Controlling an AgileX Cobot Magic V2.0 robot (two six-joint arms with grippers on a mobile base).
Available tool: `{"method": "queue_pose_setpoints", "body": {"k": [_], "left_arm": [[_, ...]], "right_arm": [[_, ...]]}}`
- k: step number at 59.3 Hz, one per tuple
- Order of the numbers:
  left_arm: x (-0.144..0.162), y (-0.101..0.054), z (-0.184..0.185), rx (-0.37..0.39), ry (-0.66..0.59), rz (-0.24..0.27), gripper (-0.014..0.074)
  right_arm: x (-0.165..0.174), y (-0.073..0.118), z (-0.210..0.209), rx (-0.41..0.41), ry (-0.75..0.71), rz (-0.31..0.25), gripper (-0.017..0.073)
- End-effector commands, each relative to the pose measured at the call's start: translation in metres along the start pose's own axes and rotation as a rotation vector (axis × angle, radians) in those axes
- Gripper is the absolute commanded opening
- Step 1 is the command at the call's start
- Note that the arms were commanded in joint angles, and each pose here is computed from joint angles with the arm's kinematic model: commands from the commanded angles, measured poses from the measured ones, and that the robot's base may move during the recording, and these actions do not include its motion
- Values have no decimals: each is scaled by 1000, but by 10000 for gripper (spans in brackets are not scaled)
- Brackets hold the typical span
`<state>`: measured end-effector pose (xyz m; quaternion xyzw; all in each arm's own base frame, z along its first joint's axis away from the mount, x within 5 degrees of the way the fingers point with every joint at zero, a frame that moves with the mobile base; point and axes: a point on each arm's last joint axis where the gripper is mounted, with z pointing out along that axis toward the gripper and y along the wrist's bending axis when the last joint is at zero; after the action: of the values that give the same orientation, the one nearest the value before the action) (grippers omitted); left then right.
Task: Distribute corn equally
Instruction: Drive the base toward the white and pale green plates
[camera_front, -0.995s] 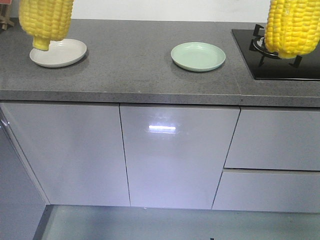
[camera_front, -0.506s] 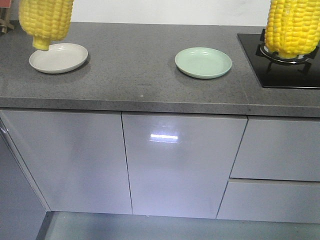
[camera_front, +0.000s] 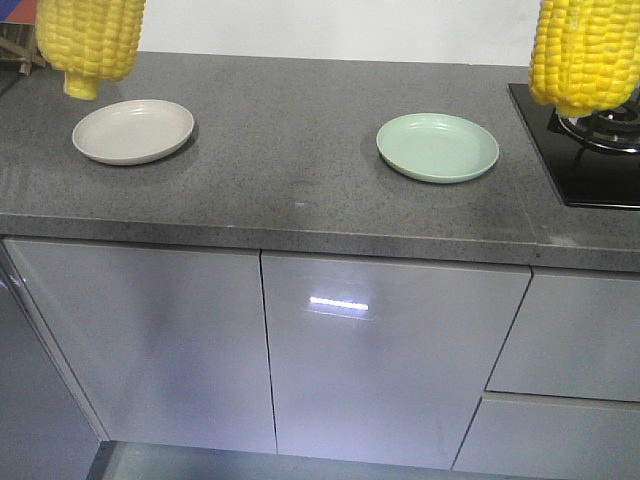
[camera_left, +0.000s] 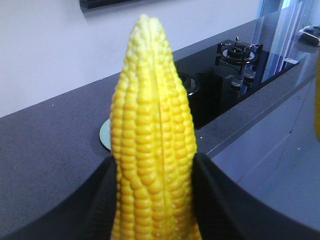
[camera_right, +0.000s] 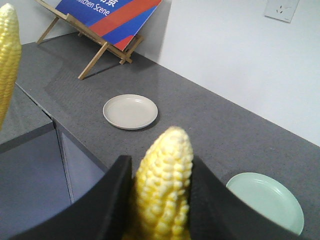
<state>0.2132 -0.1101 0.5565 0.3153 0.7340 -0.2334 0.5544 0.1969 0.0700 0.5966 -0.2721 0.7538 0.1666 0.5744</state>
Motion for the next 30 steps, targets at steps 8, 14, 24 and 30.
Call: {"method": "queue_pose_setpoints", "body": {"k": [8,14,24,30], "left_arm": [[-14,-7,-16,-7,-113,-2,-8],[-14,-7,-16,-7,-113,-2,-8],[-14,-7,-16,-7,-113,-2,-8],[-14,-7,-16,-7,-113,-2,-8]], "right_arm": [[-5,5,-12,-2,-39,-15,-6],[-5,5,-12,-2,-39,-15,-6],[-5,5,-12,-2,-39,-15,-6],[-5,5,-12,-2,-39,-15,-6]]}}
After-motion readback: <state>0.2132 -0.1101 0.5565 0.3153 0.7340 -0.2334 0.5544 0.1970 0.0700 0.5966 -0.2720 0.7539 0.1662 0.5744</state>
